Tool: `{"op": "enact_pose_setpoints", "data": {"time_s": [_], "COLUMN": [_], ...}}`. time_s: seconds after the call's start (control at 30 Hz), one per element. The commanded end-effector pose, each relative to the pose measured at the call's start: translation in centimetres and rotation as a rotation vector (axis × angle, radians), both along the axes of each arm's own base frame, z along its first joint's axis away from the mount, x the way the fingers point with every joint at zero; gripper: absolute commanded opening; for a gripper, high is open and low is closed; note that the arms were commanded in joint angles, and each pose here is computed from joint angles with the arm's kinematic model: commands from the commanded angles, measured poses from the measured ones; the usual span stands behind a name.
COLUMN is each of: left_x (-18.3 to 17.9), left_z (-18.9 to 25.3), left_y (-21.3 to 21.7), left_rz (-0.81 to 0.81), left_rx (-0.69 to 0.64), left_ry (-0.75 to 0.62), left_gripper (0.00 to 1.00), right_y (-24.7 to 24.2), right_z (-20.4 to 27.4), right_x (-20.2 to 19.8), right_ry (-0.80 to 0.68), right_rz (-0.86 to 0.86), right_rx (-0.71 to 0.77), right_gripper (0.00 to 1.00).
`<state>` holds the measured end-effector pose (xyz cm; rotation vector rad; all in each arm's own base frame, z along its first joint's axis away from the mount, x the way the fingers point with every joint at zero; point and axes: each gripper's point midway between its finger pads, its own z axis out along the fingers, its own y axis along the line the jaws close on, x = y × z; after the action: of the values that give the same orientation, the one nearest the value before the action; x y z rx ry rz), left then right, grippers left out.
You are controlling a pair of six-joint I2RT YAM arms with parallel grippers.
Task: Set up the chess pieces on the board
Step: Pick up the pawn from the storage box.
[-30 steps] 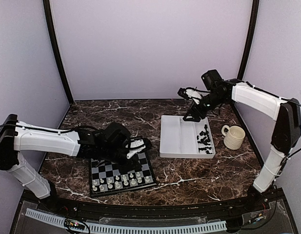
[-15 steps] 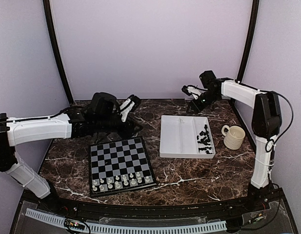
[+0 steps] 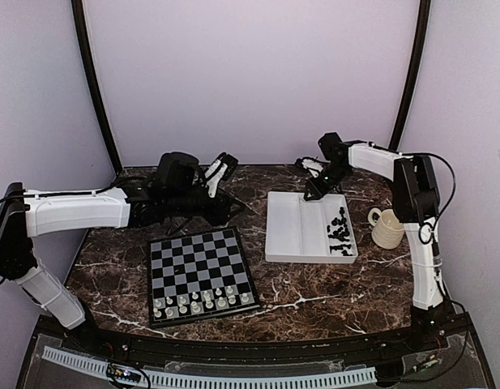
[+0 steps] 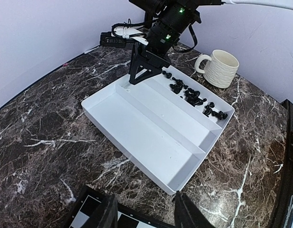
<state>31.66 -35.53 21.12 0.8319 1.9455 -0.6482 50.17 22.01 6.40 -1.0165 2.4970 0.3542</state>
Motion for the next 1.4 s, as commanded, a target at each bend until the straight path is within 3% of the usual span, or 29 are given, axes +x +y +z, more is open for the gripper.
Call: {"op": "enact_pose_setpoints", "data": {"time_s": [0.0,0.37,0.77,1.17,1.33,1.37], "left_x": [-0.1,-0.1,-0.2,0.2,1.2,1.9], "left_z": [0.8,-0.1,-0.3,1.0,1.7,1.8], "left_y": [-0.5,-0.8,-1.2,-2.1,-3.6,-3.9], "left_rz": [-0.023,-0.031,-0.049,-0.043,-0.024,0.018], "left_rx": [-0.038,-0.027,-0.037,-0.083,-0.186,-0.250], "left_ry": [-0.010,0.006,0.025,0.050,0.148,0.234], "left_gripper": [0.43,0.43,0.43,0.43,0.46,0.47], "right_y": [1.0,1.8,2.7,1.3,2.8,3.0], "right_z": [-1.0,-3.2,-4.5,3.7,6.5,6.7], "right_x": [0.9,1.2,-0.3,-5.3,-8.8,-9.1], "right_ry": [0.014,0.038,0.097,0.001,-0.015,-0.032], "right_rz": [-0.003,0.010,0.080,0.113,0.199,0.209], "right_rx": [0.008,0.012,0.039,0.084,0.145,0.130], "right_gripper": [0.38,0.31,0.02,0.00,0.00,0.00]}}
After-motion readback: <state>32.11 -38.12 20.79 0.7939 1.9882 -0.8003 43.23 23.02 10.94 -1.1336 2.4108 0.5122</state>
